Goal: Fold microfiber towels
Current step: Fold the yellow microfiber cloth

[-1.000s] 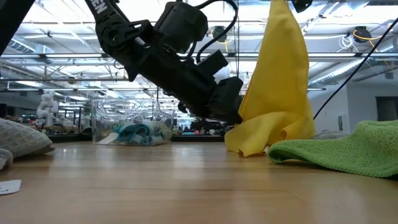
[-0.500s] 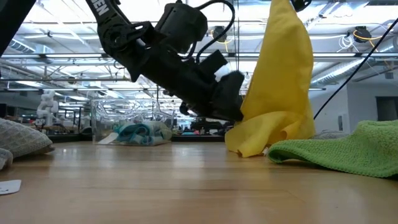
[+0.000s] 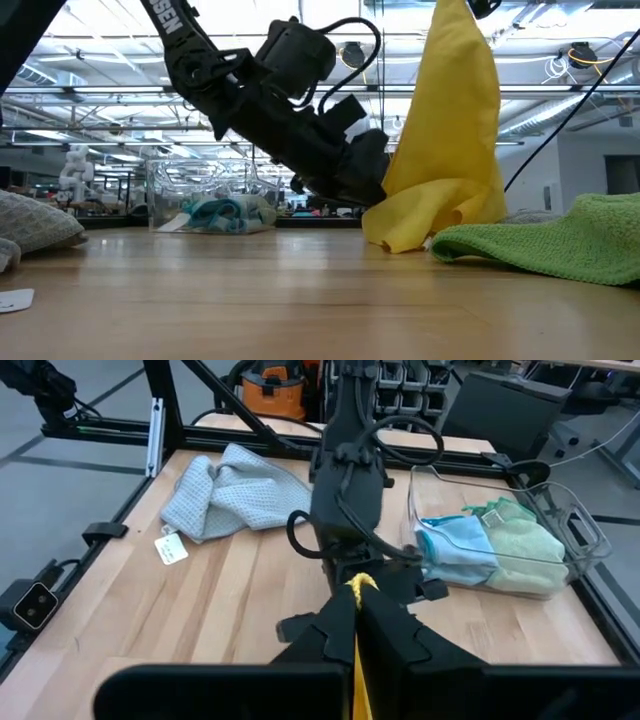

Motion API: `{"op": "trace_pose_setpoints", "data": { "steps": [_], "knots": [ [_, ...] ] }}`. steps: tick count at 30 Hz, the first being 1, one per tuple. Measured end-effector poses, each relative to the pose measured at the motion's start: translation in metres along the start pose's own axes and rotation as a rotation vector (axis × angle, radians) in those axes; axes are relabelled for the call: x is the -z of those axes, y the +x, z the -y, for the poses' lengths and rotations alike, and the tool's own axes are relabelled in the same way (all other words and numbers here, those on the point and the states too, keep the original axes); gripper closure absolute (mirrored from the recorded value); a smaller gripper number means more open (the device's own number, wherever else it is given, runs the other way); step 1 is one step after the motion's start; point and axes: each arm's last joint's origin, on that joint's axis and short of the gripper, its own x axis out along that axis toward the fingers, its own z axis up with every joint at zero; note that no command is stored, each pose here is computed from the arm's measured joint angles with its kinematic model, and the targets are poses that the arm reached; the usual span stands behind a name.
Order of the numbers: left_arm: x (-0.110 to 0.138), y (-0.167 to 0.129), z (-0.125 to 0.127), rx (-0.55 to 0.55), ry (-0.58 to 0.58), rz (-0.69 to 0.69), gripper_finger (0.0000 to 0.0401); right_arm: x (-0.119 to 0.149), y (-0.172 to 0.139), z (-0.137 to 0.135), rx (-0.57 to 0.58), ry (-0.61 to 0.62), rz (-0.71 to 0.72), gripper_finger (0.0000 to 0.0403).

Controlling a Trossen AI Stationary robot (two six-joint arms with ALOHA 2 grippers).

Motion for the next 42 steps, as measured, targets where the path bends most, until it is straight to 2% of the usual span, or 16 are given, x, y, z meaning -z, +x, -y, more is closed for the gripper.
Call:
{"op": "trace_pose_setpoints", "data": {
  "steps": [4, 9, 12, 14, 16, 21, 25, 28, 32, 35, 37, 39, 42],
  "knots": [
    [-0.002, 0.000, 0.000, 0.022, 0.029, 0.015, 0.0321, 0.000, 0.000, 0.000, 0.000, 0.012, 0.000, 0.0403],
    [-0.001, 0.001, -0.002, 0.019, 0.091, -0.001, 0.0389, 0.000, 0.000, 0.000, 0.001, 0.012, 0.000, 0.0403],
    [-0.003, -0.003, 0.000, 0.010, 0.105, -0.007, 0.0394, 0.000, 0.000, 0.000, 0.001, 0.029, 0.001, 0.0403],
    [-0.014, -0.016, 0.006, 0.002, 0.115, -0.001, 0.0397, -0.001, 0.000, 0.000, 0.008, 0.101, 0.014, 0.0403],
    [-0.031, -0.038, 0.016, -0.017, 0.136, 0.016, 0.0397, -0.005, 0.000, -0.003, 0.010, 0.162, 0.051, 0.0403],
    [-0.068, -0.115, 0.040, -0.030, 0.188, 0.046, 0.0398, -0.006, 0.008, -0.013, 0.067, 0.137, 0.057, 0.0403],
    [-0.087, -0.179, 0.055, -0.021, 0.193, 0.119, 0.0399, -0.009, 0.021, -0.021, 0.052, 0.159, 0.086, 0.0403],
    [-0.097, -0.224, 0.066, 0.077, 0.218, 0.197, 0.0399, -0.013, 0.031, -0.034, 0.005, 0.157, 0.099, 0.0403],
    [-0.110, -0.282, 0.080, 0.293, 0.261, 0.356, 0.0400, -0.035, 0.029, -0.056, -0.084, 0.130, 0.139, 0.0403],
    [-0.116, -0.319, 0.083, 0.387, 0.284, 0.464, 0.0400, -0.055, 0.021, -0.075, -0.147, 0.078, 0.179, 0.0403],
    [-0.119, -0.339, 0.081, 0.411, 0.279, 0.514, 0.0400, -0.066, 0.011, -0.084, -0.137, 0.047, 0.181, 0.0403],
    [-0.120, -0.355, 0.077, 0.405, 0.272, 0.534, 0.0400, -0.075, 0.002, -0.090, -0.105, 0.024, 0.165, 0.0403],
    [-0.118, -0.367, 0.065, 0.315, 0.262, 0.506, 0.0400, -0.080, -0.005, -0.094, -0.047, 0.011, 0.139, 0.0403]
  ]
}}
